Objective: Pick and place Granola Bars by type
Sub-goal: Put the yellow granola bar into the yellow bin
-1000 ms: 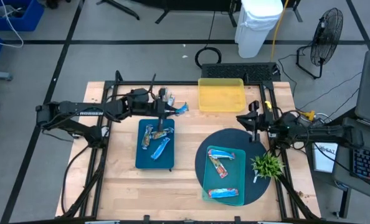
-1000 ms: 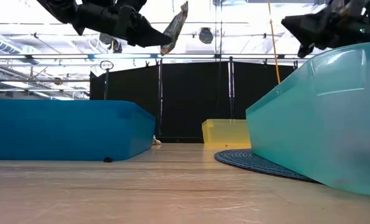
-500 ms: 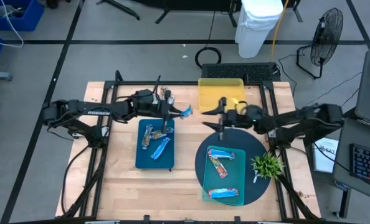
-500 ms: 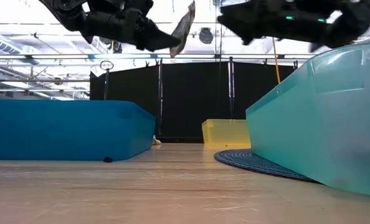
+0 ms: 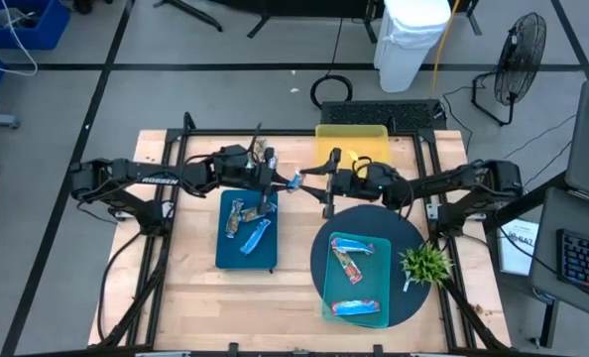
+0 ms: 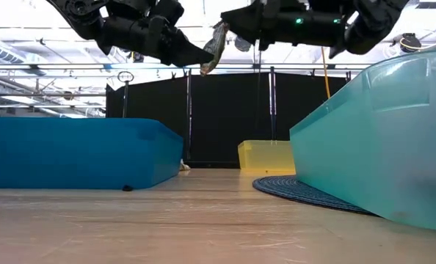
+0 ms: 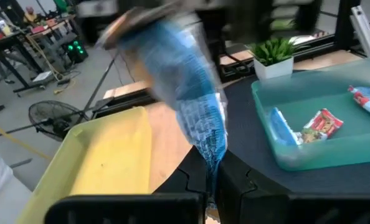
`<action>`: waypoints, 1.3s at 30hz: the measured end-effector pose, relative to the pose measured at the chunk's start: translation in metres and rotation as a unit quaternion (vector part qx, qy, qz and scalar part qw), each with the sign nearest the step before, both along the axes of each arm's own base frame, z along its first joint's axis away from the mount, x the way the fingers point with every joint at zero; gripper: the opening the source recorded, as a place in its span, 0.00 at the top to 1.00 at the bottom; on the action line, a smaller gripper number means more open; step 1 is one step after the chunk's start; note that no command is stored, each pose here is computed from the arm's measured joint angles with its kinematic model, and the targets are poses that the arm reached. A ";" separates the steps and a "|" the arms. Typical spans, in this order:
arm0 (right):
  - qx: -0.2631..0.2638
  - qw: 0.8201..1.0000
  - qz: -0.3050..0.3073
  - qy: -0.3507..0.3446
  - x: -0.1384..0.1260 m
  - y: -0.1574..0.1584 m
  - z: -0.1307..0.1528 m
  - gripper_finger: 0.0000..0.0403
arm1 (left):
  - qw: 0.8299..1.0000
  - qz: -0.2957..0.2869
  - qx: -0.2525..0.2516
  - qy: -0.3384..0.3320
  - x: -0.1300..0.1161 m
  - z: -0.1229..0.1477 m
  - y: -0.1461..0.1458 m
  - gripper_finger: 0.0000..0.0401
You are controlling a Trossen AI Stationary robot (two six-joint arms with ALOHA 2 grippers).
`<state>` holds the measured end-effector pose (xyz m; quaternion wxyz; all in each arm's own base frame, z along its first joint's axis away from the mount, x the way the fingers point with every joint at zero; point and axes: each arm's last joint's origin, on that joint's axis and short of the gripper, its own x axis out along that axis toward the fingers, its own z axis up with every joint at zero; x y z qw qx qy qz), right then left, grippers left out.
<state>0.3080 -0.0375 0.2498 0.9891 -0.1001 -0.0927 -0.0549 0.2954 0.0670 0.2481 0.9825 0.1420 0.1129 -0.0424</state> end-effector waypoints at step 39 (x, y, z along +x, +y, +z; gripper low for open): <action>-0.079 0.953 -0.259 0.136 -0.051 -0.028 0.037 1.00 | 0.985 0.160 -0.053 0.031 -0.001 -0.008 0.005 0.93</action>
